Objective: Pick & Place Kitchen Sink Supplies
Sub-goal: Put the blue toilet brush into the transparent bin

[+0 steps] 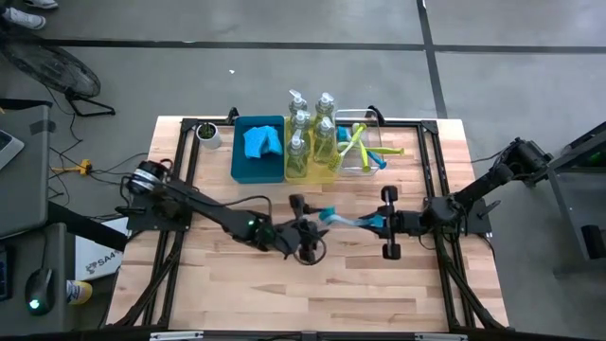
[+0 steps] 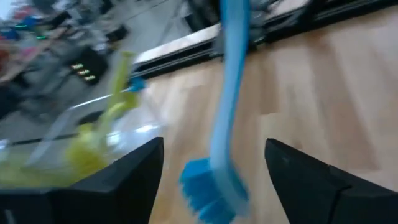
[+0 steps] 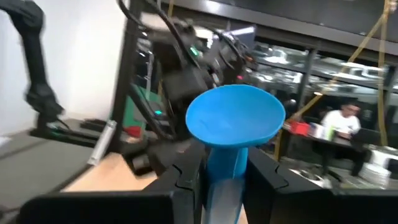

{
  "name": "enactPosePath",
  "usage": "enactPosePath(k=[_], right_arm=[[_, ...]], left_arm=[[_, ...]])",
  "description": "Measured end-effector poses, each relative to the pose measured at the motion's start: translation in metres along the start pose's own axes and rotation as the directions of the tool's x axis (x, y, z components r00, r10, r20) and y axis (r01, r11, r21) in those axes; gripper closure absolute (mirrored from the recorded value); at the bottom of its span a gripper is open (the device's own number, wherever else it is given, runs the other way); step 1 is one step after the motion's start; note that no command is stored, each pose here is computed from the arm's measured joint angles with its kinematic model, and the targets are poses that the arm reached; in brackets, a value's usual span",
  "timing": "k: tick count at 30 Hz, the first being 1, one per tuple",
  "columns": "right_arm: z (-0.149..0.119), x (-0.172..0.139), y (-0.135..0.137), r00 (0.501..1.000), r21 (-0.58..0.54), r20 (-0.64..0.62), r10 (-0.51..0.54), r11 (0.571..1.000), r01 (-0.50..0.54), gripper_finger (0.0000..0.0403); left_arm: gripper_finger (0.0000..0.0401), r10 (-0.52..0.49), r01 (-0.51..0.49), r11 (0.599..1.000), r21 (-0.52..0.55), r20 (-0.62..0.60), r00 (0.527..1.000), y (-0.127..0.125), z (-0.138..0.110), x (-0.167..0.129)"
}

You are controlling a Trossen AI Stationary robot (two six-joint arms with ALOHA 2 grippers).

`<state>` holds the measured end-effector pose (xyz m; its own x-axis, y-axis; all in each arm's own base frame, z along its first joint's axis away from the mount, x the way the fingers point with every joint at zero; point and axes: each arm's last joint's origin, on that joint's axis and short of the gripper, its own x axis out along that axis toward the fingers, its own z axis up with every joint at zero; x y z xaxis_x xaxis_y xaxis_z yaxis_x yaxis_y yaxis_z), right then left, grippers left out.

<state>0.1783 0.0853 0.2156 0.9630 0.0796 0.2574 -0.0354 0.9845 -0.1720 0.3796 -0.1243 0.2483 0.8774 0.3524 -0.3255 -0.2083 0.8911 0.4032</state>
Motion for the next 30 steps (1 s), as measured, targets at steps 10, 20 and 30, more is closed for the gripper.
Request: enactPosePath(k=[10,20,30], right_arm=[[0.0,-0.001,-0.004,0.994,-0.111,-0.037,-0.106,0.989,0.101,0.0338],[0.016,-0.013,-0.017,0.966,-0.261,-0.063,-0.252,0.938,0.228,0.0338],[0.043,-0.005,-0.03,0.889,-0.536,-0.191,-0.416,0.803,0.261,0.0338]], left_arm=[[0.0121,0.133,-0.136,0.99,-0.037,-0.076,0.988,0.004,0.01,-0.058],[0.0121,0.155,-0.193,0.97,-0.15,-0.234,0.96,-0.002,-0.015,-0.072],[0.0122,0.19,-0.248,0.953,-0.174,-0.293,0.937,-0.001,-0.03,-0.073]])
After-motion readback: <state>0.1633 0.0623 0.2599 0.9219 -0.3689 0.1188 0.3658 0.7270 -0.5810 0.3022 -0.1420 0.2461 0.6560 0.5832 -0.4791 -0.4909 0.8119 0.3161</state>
